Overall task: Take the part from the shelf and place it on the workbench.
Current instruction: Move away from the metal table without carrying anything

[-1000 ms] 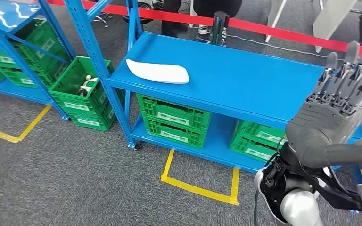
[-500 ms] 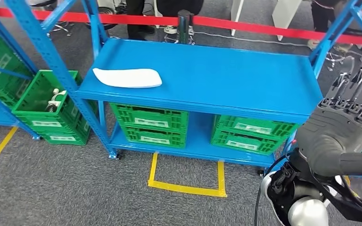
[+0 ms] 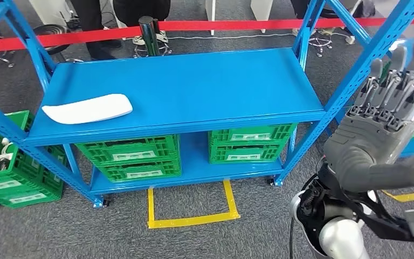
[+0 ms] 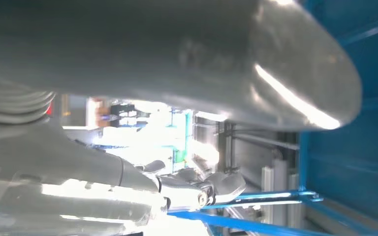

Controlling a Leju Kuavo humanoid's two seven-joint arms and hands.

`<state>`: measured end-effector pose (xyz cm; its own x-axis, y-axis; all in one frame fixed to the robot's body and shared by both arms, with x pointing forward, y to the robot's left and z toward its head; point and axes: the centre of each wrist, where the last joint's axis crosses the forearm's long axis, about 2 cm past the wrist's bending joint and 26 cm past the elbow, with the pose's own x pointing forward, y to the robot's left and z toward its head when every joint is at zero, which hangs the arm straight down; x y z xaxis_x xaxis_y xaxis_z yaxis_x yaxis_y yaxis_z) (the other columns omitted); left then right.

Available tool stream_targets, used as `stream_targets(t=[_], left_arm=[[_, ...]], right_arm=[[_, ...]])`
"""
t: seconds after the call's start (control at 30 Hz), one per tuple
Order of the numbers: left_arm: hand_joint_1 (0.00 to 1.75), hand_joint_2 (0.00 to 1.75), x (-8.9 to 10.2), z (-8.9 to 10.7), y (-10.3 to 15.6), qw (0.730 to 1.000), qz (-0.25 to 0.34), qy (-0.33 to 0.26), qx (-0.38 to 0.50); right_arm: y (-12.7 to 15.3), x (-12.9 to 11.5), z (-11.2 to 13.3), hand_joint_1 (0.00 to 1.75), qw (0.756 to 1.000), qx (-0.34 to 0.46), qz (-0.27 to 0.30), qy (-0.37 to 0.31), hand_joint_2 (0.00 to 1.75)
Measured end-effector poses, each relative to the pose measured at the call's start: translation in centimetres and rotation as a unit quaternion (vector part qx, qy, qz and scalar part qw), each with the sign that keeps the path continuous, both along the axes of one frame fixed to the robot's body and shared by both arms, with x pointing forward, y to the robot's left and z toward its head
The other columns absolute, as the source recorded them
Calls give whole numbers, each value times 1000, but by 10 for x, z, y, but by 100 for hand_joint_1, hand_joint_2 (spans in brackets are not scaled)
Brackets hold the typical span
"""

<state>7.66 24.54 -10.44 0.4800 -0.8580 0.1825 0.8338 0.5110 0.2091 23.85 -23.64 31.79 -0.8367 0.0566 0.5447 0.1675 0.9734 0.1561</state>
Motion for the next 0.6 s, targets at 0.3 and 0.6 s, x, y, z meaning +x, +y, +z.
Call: stream_targets(t=[0.3,0.6], left_arm=[[0,0,-5,-1,-1,1000,-1,4,0],[0,175,0,1,-8,997,66,-27,6]], right_arm=[[0,0,-3,0,1000,-7,-6,18,0],[-6,16,-84,0,949,31,107,296,175]])
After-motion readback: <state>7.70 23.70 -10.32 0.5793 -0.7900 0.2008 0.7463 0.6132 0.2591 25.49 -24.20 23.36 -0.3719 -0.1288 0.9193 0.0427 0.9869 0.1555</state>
